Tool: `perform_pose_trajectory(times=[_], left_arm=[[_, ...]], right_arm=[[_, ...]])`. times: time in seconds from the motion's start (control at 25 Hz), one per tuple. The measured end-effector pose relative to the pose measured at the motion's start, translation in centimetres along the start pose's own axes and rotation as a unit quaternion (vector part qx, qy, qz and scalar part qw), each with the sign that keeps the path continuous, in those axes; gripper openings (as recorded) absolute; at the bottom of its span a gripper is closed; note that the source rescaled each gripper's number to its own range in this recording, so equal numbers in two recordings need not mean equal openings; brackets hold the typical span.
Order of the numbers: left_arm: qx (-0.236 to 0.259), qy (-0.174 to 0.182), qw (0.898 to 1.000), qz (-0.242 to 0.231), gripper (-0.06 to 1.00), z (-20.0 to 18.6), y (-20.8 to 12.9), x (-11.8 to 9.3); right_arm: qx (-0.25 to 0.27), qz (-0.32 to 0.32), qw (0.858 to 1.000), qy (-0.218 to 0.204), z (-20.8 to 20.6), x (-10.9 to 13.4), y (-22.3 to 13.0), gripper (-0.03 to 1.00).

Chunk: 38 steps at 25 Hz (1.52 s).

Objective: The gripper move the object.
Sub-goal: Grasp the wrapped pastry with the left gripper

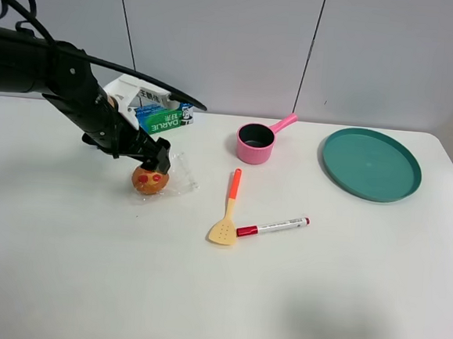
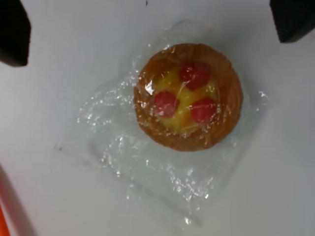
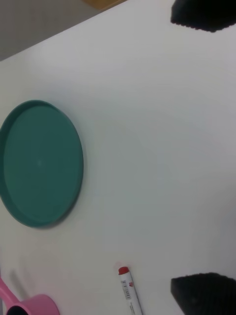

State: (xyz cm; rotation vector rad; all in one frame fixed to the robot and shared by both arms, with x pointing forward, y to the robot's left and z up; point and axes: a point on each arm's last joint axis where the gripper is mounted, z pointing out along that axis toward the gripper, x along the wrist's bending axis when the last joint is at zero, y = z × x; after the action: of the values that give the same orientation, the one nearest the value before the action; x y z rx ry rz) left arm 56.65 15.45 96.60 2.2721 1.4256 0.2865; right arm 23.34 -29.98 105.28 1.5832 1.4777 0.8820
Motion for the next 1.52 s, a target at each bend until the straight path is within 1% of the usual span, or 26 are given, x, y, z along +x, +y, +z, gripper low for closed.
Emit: perform_pose_trajectory(times=[0.12,0.32,0.84,1.52], left_arm=[[0.008,0.005,1.0,0.008,1.0,1.1,-0.2,0.2],[0.001,0.011,1.0,0.01,1.0,2.3,-0.2,0.4],[0.003,0.018,1.0,0.02,1.0,6.7,-1.0,0.8],[0.013,0.023,0.999,0.021,1.0,9.8,-2.1,1.1]], right_arm=[[0.0,0.0,1.0,0.0,0.0,0.0,0.0,1.0],[0.0,0.0,1.0,0.0,0.0,0.0,0.0,1.0],[0.0,0.0,1.0,0.0,0.0,0.0,0.0,1.0],[0.0,0.0,1.0,0.0,0.0,0.0,0.0,1.0]])
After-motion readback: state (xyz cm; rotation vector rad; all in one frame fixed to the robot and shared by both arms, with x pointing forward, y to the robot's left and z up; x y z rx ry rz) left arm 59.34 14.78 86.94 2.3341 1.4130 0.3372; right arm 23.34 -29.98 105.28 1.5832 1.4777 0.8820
